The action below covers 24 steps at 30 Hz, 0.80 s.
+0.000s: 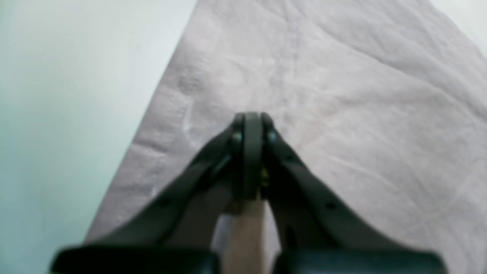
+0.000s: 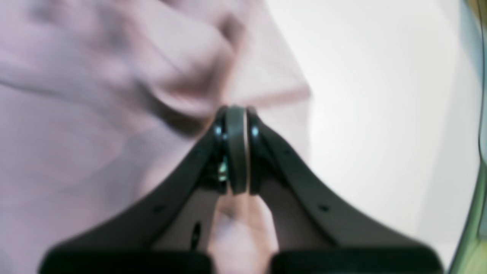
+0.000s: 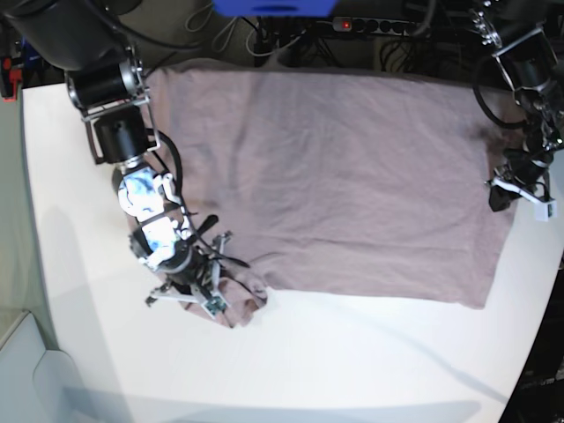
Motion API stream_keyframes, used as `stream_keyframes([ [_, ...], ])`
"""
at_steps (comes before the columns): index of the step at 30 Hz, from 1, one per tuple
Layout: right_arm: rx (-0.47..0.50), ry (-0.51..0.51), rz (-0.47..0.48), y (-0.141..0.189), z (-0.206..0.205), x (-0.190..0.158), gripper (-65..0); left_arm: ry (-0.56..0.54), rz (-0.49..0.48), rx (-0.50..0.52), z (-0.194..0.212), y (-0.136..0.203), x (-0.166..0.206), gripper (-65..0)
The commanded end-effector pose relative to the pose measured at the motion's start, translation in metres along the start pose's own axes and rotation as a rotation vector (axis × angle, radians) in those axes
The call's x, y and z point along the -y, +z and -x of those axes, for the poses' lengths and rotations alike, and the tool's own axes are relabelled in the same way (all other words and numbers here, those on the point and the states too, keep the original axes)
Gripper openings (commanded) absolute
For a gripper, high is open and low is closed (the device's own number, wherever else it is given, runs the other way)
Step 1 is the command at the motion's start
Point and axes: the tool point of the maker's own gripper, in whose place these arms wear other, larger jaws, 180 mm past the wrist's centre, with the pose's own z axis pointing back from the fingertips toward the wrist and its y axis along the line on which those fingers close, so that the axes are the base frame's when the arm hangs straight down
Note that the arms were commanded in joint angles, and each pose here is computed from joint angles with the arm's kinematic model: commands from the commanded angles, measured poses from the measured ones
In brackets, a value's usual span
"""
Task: Layout the t-shirt on the table in an organized manner, then fold the t-shirt properly
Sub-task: 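Drag the held hem corner with the right gripper toward the collar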
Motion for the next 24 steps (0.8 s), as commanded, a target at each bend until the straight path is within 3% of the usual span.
stream_keyframes([
  [1, 0.036, 0.021, 0.006, 0.003, -0.014, 0.004, -65.0, -0.038, -0.038, -0.111, 0.02, 0.003, -0.009, -65.0],
  [5, 0.045, 0.092, -0.099, 0.007, -0.014, -0.033, -65.0, -0.038, -0.037, -0.11, 0.019, 0.003, -0.009, -65.0],
  [9, 0.044, 0.104, -0.126, 0.008, -0.012, -0.042, -65.0, -0.038, -0.037, -0.11, 0.019, 0.003, -0.009, -65.0],
  [18, 0.074, 0.11, -0.107, 0.006, -0.026, -0.03, -65.0, -0.038, -0.037, -0.11, 0.019, 0.003, -0.009, -65.0],
  [24, 0.031, 0.063, -0.125, -0.024, -0.019, -0.01, -65.0, -0.037, -0.039, -0.116, 0.022, 0.004, -0.01, -65.0],
])
